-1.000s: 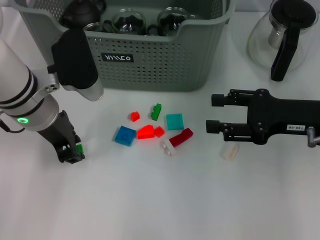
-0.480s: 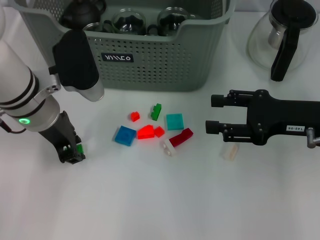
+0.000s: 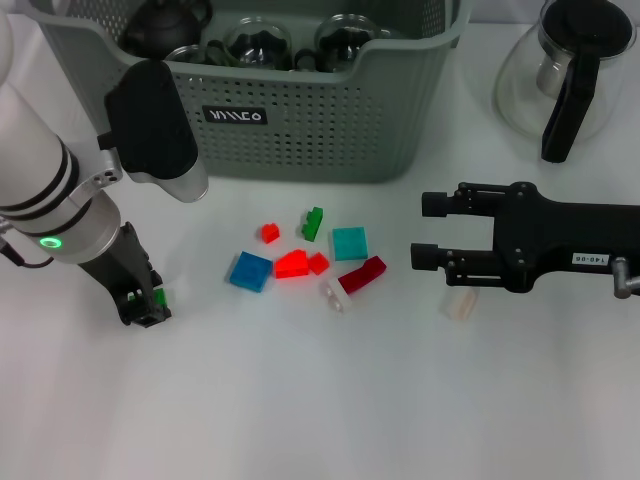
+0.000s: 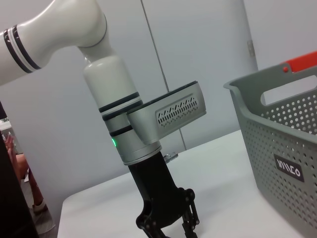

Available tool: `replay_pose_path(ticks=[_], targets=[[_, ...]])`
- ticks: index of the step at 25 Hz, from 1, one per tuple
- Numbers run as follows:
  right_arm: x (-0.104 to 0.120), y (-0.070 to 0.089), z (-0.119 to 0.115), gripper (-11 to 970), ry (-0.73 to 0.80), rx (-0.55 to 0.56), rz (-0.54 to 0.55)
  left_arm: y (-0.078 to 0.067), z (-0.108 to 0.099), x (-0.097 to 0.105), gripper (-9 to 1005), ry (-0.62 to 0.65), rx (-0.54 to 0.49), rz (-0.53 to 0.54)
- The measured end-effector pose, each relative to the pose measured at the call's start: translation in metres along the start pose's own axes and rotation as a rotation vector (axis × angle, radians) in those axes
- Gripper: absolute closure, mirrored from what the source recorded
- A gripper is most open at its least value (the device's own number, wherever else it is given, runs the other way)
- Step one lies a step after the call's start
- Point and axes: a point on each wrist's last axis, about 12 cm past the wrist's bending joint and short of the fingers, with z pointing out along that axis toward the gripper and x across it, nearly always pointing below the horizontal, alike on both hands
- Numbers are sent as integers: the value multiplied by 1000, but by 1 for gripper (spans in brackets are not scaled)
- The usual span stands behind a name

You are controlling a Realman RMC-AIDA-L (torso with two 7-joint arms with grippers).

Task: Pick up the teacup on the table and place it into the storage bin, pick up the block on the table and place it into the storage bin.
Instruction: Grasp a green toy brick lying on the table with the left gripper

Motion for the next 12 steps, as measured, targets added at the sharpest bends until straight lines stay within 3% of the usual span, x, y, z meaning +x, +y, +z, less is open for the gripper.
replay_pose_path(ticks=[12], targets=[[0, 0, 0, 217, 1, -1, -1, 5, 1, 1, 738, 2, -7, -29]])
